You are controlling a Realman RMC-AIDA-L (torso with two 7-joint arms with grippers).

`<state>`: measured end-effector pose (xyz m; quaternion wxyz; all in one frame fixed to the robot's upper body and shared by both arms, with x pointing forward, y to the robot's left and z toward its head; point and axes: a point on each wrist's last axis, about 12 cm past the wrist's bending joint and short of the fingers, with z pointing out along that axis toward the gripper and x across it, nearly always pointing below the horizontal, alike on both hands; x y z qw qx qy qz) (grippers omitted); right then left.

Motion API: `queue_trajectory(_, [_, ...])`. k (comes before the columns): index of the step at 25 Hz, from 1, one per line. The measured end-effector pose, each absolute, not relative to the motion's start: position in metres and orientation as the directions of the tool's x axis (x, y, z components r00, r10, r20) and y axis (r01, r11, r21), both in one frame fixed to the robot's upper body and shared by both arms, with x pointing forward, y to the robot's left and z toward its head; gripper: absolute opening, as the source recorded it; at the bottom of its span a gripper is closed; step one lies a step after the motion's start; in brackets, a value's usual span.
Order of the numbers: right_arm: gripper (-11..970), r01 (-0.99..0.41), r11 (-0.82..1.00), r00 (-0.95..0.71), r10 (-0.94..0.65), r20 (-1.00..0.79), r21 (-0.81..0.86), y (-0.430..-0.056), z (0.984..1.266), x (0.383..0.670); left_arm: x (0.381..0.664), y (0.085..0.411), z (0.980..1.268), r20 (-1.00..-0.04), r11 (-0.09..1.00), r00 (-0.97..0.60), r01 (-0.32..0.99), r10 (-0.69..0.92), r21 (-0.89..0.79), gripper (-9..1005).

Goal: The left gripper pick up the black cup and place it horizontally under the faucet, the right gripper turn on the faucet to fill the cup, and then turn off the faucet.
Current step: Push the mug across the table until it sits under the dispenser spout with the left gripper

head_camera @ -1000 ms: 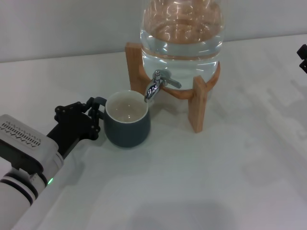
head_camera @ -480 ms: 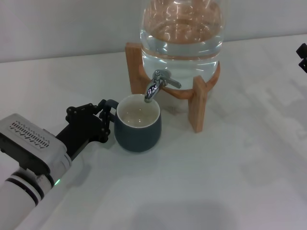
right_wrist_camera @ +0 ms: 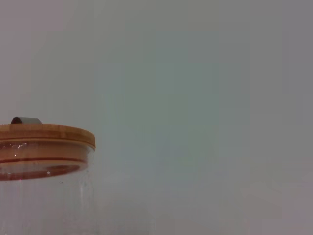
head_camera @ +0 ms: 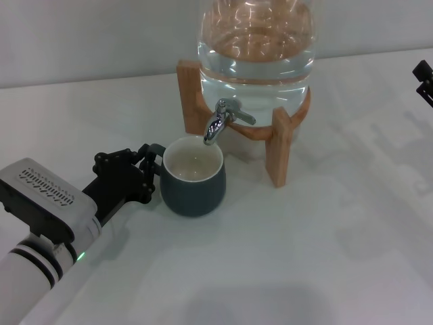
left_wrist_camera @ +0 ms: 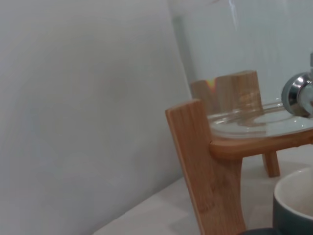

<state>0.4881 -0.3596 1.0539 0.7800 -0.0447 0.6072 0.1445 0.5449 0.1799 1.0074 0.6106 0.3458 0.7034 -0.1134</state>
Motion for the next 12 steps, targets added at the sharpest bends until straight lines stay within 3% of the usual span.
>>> queue_trajectory(12, [837,-0.285,0.953,0.225,0.172,-0.959,0.104,-0.3585,1.0552,0.4905,0.5464,0.1814,1.0077,-0.936,0.738,-0.018,0.621,0.352,0.266,137])
